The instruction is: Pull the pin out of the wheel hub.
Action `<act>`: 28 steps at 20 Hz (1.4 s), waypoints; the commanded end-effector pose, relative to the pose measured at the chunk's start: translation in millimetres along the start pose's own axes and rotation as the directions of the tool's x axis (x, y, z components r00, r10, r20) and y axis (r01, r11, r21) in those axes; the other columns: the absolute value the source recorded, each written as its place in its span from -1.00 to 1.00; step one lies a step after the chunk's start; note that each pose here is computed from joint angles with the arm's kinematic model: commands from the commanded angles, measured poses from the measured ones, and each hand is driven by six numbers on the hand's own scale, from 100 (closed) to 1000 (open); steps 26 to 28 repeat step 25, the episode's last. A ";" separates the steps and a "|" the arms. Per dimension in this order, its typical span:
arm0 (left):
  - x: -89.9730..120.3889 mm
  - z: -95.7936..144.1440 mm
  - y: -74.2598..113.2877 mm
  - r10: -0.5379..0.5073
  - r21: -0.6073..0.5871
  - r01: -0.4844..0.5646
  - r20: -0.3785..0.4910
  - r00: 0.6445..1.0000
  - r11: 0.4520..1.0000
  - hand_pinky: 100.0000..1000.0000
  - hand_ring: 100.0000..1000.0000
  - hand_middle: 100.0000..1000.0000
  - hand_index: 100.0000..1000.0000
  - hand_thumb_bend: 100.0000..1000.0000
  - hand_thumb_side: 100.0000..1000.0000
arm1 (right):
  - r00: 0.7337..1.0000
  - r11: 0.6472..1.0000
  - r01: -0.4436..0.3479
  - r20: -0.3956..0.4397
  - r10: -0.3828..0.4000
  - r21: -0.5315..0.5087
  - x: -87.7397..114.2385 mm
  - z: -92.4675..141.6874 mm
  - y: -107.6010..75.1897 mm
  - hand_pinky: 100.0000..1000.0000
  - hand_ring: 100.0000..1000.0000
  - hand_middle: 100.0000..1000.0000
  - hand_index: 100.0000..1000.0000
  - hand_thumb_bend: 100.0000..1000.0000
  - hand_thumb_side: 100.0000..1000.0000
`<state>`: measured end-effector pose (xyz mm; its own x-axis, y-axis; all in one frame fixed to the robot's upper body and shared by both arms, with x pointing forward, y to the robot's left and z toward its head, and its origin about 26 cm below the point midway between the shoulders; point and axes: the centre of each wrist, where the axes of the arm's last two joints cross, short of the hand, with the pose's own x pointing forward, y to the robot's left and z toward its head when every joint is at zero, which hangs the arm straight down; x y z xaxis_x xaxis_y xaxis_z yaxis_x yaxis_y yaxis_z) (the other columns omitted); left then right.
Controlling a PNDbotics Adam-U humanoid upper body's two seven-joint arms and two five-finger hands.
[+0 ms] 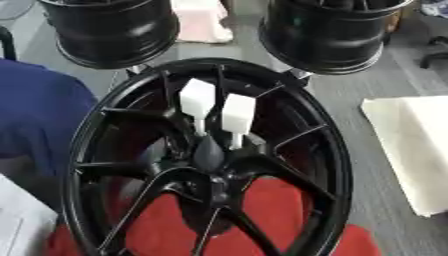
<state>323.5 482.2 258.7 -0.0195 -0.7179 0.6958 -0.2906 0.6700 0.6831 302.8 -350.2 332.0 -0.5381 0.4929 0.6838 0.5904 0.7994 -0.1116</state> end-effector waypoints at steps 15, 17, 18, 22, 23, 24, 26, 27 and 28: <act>78.8 10.9 -17.3 0.618 0.007 -0.688 0.433 0.657 0.726 0.59 0.50 0.38 0.47 -0.58 0.37 | 0.997 1.000 -0.010 0.074 0.009 0.008 19.8 -9.6 -3.7 0.48 0.46 0.30 0.35 -1.00 0.12; 85.3 13.6 -26.5 0.681 -0.035 -0.747 0.441 0.585 0.664 0.59 0.50 0.39 0.47 -0.56 0.37 | 0.997 1.000 -0.005 0.075 0.004 0.014 20.7 -9.8 -2.6 0.48 0.46 0.30 0.35 -1.00 0.12; 87.1 14.5 -28.1 0.693 -0.043 -0.758 0.442 0.570 0.651 0.59 0.50 0.39 0.47 -0.56 0.37 | 0.997 1.000 -0.004 0.075 0.003 0.015 20.8 -9.9 -2.5 0.48 0.46 0.30 0.35 -1.00 0.12; 93.3 17.2 -35.8 0.728 -0.070 -0.789 0.444 0.523 0.610 0.60 0.51 0.39 0.48 -0.52 0.37 | 0.997 1.000 -0.001 0.078 0.000 0.018 21.3 -9.9 -2.0 0.48 0.46 0.30 0.35 -1.00 0.12; 94.0 17.6 -36.3 0.730 -0.071 -0.791 0.444 0.520 0.607 0.60 0.51 0.39 0.48 -0.52 0.37 | 0.997 1.000 -0.001 0.078 0.000 0.019 21.4 -9.9 -2.0 0.48 0.46 0.30 0.35 -1.00 0.12; 94.4 17.9 -36.6 0.731 -0.072 -0.792 0.444 0.519 0.606 0.60 0.51 0.39 0.48 -0.52 0.37 | 0.997 1.000 -0.001 0.078 0.000 0.019 21.4 -9.9 -2.0 0.48 0.46 0.30 0.35 -1.00 0.12; 95.0 18.4 -37.4 0.731 -0.074 -0.793 0.445 0.516 0.605 0.60 0.50 0.38 0.48 -0.51 0.35 | 0.997 1.000 0.000 0.079 -0.002 0.019 21.6 -9.9 -1.8 0.48 0.46 0.30 0.35 -1.00 0.11; 95.0 18.4 -37.4 0.731 -0.074 -0.793 0.445 0.516 0.605 0.60 0.50 0.38 0.48 -0.51 0.35 | 0.997 1.000 0.000 0.079 -0.002 0.019 21.6 -9.9 -1.8 0.48 0.46 0.30 0.35 -1.00 0.11; 95.0 18.4 -37.4 0.731 -0.074 -0.793 0.445 0.516 0.605 0.60 0.50 0.38 0.48 -0.51 0.35 | 0.997 1.000 0.000 0.079 -0.002 0.019 21.6 -9.9 -1.8 0.48 0.46 0.30 0.35 -1.00 0.11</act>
